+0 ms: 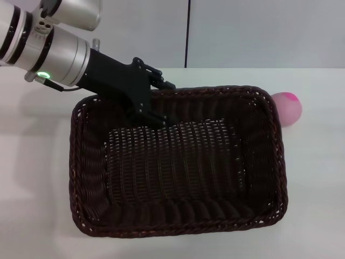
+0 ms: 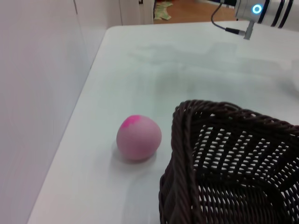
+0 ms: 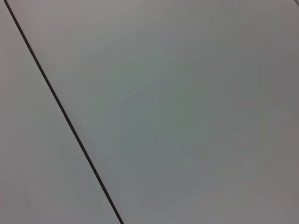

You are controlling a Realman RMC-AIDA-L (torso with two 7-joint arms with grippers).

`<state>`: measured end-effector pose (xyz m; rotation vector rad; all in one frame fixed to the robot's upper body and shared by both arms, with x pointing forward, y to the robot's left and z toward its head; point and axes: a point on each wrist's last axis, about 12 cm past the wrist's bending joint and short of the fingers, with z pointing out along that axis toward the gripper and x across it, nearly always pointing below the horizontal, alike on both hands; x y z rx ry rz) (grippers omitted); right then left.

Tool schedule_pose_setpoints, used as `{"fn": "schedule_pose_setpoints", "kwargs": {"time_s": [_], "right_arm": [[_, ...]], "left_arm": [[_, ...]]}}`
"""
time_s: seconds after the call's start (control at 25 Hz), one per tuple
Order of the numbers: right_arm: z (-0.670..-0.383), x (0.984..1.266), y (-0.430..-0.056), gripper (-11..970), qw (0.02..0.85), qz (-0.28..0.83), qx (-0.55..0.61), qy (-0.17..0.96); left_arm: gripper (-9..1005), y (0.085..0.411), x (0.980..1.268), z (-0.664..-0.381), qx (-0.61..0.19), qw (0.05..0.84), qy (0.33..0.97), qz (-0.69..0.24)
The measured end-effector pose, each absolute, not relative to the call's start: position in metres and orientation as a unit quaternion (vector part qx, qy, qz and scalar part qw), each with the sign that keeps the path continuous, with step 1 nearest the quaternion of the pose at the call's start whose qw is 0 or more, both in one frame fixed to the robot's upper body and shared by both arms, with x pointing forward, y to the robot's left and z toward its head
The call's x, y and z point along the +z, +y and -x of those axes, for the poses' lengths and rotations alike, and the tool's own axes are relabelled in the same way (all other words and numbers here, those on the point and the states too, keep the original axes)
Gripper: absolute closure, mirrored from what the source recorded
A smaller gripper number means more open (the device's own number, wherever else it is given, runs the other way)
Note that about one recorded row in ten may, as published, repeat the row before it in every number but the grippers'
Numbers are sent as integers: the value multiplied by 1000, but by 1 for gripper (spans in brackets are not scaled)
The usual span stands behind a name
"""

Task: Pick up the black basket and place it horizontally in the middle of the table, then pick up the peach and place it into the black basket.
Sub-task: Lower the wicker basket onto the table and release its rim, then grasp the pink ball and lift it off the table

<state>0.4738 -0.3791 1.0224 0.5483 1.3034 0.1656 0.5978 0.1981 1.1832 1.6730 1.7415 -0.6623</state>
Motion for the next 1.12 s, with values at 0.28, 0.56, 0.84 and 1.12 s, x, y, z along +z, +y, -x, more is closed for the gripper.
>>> {"fn": "schedule_pose_setpoints", "kwargs": {"time_s": [0.28,0.56,0.84,1.12], "right_arm": [[-475,1022,-379,465,757,-251,76,599],[-475,1022,-378,466,756,-248,78,601],[-476,1025,-374,466,758,-210,90,611],[-483,1042,-373,465,759,-92,162,624]], "left_arm": [[237,197,1184,-599,-252,333,654,-630],[188,209,1187,-593,-274,431,615,-601],[188,237,1180,-574,-321,570,571,-497],[188,277,1129,-541,-368,713,532,-270]]}}
